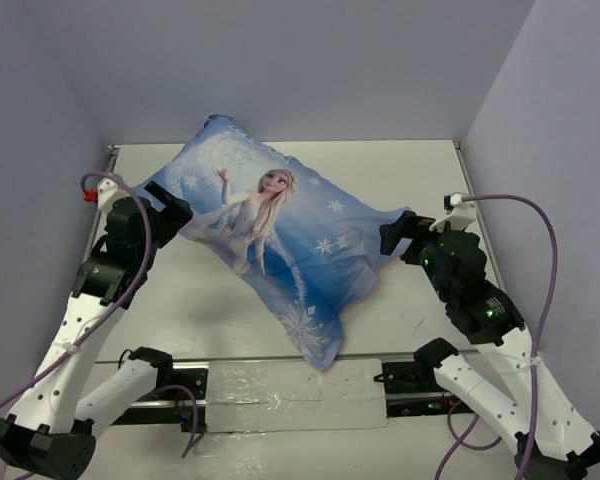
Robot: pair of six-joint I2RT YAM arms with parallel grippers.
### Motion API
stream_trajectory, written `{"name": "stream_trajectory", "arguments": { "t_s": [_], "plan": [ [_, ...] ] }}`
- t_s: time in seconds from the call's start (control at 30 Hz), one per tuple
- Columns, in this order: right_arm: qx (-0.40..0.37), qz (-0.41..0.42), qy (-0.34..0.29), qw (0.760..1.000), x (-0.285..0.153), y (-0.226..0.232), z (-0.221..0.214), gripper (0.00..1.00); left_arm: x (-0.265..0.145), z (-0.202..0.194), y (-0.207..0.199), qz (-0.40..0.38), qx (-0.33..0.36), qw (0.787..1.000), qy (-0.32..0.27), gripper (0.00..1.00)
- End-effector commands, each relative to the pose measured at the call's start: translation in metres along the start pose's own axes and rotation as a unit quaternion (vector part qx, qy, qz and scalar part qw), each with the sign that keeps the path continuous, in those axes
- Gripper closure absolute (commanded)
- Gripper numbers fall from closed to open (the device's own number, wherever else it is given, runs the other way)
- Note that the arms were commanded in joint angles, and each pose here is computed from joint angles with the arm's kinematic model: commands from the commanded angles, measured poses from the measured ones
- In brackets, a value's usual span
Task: Remove the pillowcase from the pillow
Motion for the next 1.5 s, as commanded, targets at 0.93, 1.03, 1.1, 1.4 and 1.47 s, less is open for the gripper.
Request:
{"name": "stream_trajectory", "arguments": {
  "t_s": [0.93,1.03,1.1,1.4,1.47],
  "plan": [
    [-0.138,0.245,0.279,0.918,-0.019,0.138,-0.189,0.0,0.018,-0.011,0.016,0.085,-0.04,0.995,-0.016,0.01],
    [-0.176,0.2,0.283,0.922,-0.007,0.142,-0.197,0.0,0.018,-0.011,0.018,0.09,-0.039,0.995,-0.019,0.01],
    [-0.194,0.187,0.281,0.921,0.001,0.148,-0.202,0.09,0.017,-0.011,0.018,0.092,-0.037,0.995,-0.018,0.01],
    [-0.102,0.13,0.076,0.983,0.007,0.165,-0.078,1.0,0.013,-0.015,0.026,0.088,-0.052,0.995,-0.017,0.01],
    [-0.052,0.15,0.026,0.987,0.0,0.166,-0.032,1.0,0.014,-0.018,0.027,0.078,-0.055,0.995,-0.012,0.01]
  ]
}}
Point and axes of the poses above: each gripper's point midway between its finger pads, its own x axis out along the fingers, its own y axis along the line the jaws close on, z = x × y, the point moved 9 cm from there along -x, back along the fingers, and after that the axes turned 13 degrees about -x, right-handed, at the moved point
